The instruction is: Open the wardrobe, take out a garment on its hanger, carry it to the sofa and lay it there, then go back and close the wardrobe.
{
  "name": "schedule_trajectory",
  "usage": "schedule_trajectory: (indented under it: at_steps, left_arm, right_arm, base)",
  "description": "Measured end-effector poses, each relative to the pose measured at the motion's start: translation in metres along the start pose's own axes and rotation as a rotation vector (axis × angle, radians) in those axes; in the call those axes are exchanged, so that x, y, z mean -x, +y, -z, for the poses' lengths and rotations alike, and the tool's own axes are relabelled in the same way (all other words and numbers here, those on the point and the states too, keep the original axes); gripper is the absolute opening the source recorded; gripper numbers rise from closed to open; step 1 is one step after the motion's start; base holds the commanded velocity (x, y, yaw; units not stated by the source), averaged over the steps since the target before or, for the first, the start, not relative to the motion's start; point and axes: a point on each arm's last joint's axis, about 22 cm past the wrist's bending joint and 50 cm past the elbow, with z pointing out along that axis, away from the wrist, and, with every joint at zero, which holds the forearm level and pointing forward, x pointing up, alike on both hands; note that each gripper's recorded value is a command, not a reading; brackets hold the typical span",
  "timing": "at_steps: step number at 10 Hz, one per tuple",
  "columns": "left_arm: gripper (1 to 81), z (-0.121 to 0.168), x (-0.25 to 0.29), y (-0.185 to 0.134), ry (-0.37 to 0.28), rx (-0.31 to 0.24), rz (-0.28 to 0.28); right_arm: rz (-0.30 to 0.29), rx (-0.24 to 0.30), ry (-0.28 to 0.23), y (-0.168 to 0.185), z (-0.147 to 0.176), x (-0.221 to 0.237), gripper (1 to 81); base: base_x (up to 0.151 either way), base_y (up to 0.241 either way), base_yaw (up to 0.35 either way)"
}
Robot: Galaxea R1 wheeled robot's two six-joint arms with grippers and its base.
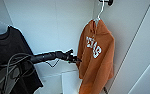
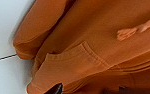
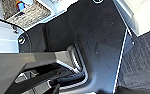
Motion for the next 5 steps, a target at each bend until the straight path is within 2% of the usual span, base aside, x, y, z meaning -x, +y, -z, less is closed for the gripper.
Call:
schedule_trajectory:
  at_steps: [5]
  left_arm:
    - [81.1,0.049,-0.092,0.098,0.134,0.121,-0.001]
  right_arm:
    - [-0.002,-0.005,0.004,-0.004,-0.002,-0.005,81.1]
  base:
    - [0.0,0.0,0.0]
